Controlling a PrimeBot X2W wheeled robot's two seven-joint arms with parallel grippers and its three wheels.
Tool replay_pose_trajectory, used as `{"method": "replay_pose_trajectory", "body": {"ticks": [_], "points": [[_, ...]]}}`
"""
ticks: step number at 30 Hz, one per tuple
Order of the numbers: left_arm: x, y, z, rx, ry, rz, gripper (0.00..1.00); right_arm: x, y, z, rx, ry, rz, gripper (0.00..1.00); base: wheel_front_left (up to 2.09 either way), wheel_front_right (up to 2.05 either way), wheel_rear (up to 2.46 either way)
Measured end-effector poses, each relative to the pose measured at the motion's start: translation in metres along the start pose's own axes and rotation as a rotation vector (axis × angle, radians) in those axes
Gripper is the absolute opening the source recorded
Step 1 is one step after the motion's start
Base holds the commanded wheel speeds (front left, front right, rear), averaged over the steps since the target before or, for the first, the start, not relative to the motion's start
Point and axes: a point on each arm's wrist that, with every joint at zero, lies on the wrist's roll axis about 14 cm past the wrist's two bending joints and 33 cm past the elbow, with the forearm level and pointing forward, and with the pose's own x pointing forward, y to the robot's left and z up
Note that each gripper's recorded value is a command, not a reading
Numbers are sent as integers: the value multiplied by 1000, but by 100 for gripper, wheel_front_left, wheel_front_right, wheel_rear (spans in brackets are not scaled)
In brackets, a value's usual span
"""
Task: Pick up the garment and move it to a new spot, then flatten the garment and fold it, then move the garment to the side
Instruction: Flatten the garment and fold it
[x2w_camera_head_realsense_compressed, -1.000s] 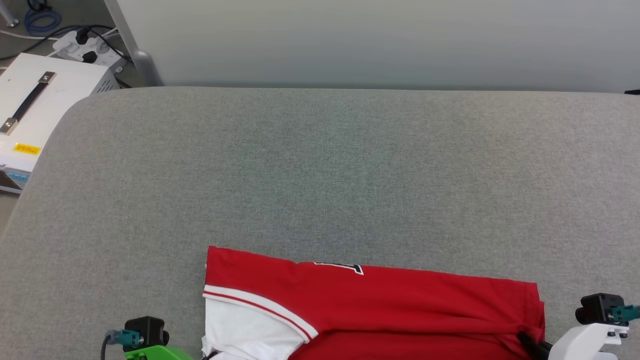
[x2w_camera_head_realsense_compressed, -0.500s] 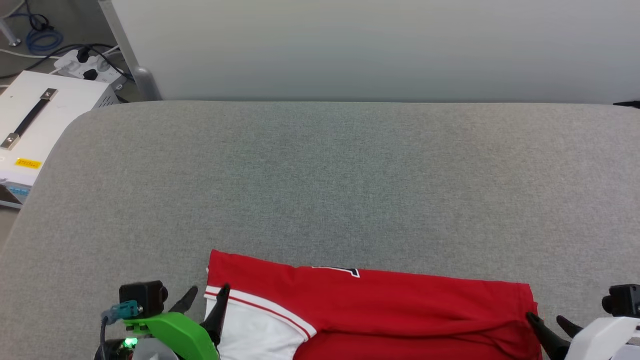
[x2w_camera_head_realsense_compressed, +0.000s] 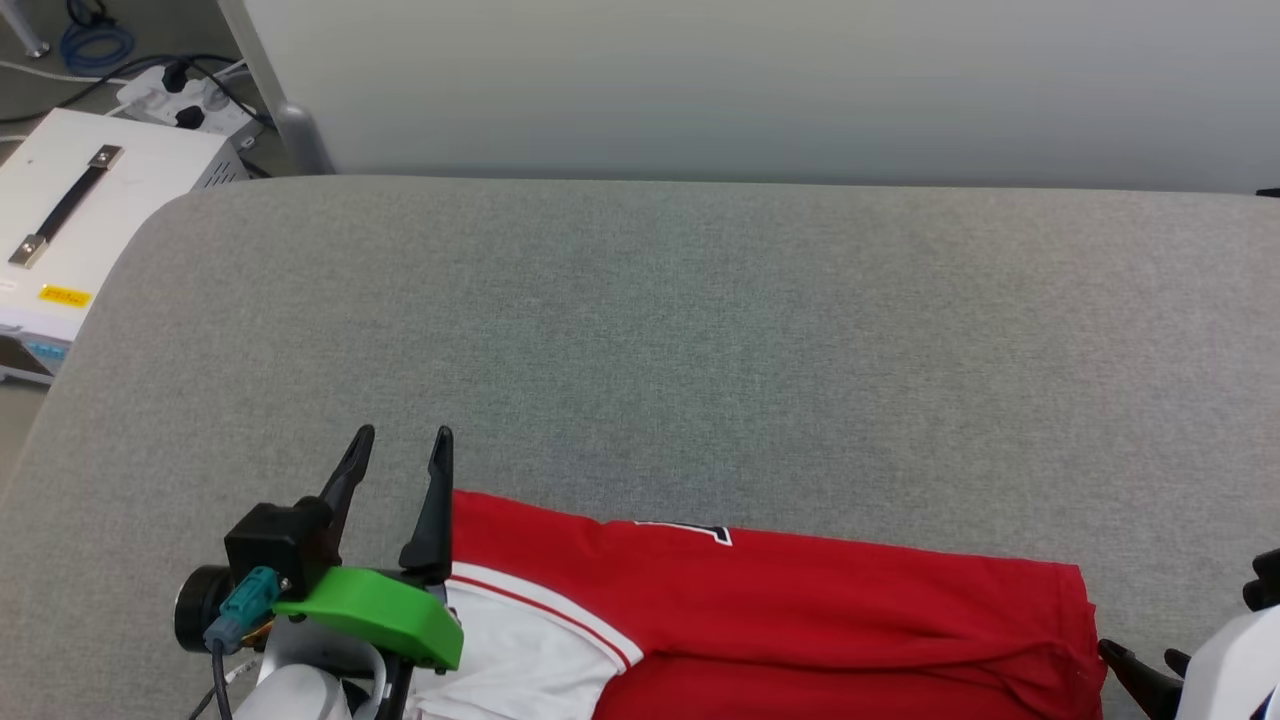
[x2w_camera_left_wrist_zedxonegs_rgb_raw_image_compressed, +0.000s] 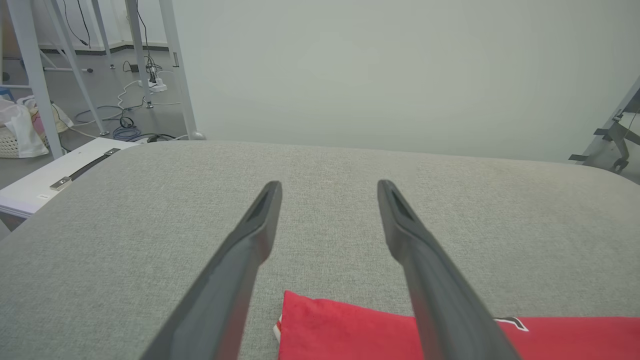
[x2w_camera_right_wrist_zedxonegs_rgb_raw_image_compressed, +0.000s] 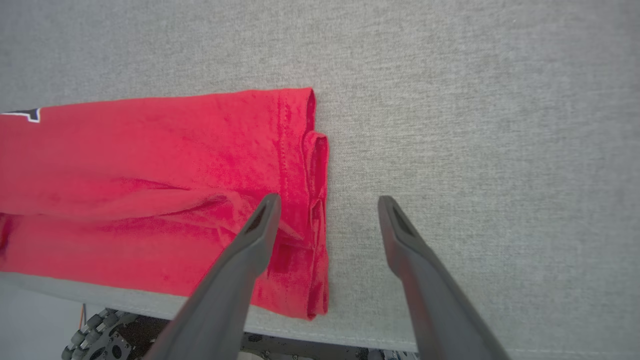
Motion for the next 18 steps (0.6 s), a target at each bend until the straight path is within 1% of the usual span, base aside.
{"method": "replay_pose_trajectory", "body": {"ticks": [4, 10, 13, 14, 15, 16, 18], "points": [[6, -3, 9, 7, -42, 13, 100, 15, 11, -4, -18, 64, 31, 100, 0, 0, 0], [7, -3, 8, 6, -56, 37, 100, 38, 25, -34, -9, 207, 73, 100, 0, 0, 0], [8, -2, 6, 3, -50, 44, 100, 44, 28, -44, -1, 250, 86, 100, 0, 0, 0], [8, -1, 5, 3, -48, 46, 100, 46, 28, -46, 2, 260, 87, 97, 0, 0, 0], [8, -1, 5, 1, -47, 49, 100, 47, 29, -49, 4, 275, 90, 45, 0, 0, 0], [8, -1, 4, 0, -46, 49, 100, 49, 30, -49, 8, 281, 95, 0, 0, 0, 0], [9, -2, 4, 2, -47, 48, 100, 50, 32, -50, 18, 285, 104, 0, 0, 0, 0]]}}
